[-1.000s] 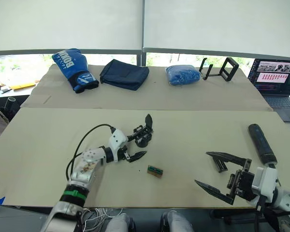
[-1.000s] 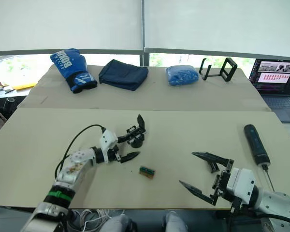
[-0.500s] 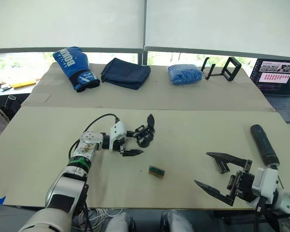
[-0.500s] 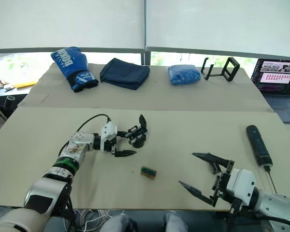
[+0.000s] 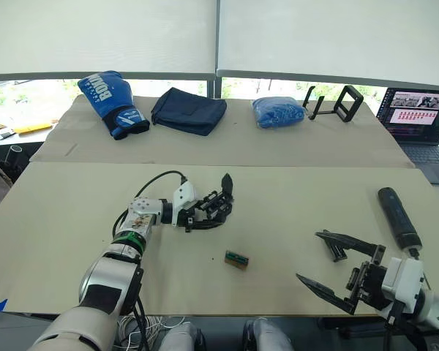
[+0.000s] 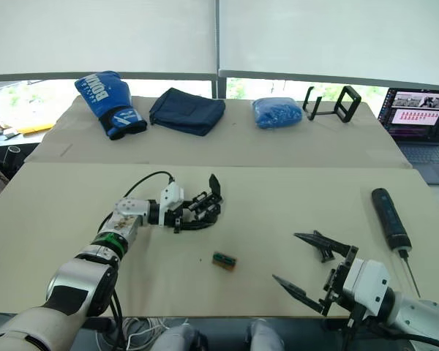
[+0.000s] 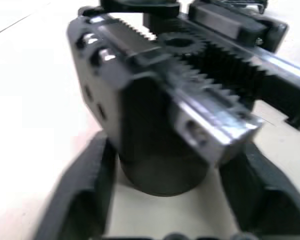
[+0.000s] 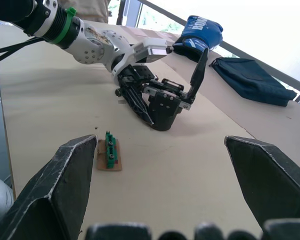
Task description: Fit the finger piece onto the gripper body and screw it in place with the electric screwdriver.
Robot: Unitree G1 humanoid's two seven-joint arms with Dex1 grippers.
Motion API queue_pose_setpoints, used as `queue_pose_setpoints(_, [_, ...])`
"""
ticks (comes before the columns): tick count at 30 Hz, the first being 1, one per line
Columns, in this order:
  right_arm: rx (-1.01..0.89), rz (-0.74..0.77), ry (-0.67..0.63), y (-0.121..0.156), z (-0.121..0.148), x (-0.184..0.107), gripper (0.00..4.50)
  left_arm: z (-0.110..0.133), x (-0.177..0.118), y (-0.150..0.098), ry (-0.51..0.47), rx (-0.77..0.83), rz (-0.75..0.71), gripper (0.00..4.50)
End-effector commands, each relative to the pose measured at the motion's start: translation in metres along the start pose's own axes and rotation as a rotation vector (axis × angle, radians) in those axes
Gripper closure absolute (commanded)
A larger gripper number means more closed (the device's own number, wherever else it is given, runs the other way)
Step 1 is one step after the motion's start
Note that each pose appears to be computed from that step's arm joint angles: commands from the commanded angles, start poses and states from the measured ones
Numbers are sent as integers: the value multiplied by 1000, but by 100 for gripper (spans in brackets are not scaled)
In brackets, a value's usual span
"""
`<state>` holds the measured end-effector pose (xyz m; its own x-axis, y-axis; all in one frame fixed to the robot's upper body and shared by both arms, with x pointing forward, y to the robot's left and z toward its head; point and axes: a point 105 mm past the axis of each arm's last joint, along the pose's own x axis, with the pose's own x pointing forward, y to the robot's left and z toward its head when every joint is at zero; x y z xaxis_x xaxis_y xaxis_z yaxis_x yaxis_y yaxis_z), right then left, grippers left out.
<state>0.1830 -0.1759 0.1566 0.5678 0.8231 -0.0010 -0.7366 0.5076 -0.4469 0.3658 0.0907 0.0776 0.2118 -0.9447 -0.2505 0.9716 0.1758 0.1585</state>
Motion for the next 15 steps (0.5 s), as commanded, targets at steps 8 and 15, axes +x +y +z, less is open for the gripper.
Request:
queue_pose_setpoints(8, [-37,12,-27,-6,6,-1,0,21,17,-9,-137,-2,42,221])
queue_pose_setpoints(15, [-28,12,-37,-3,4,2,0,29,29,-30,-120,-58,213,221])
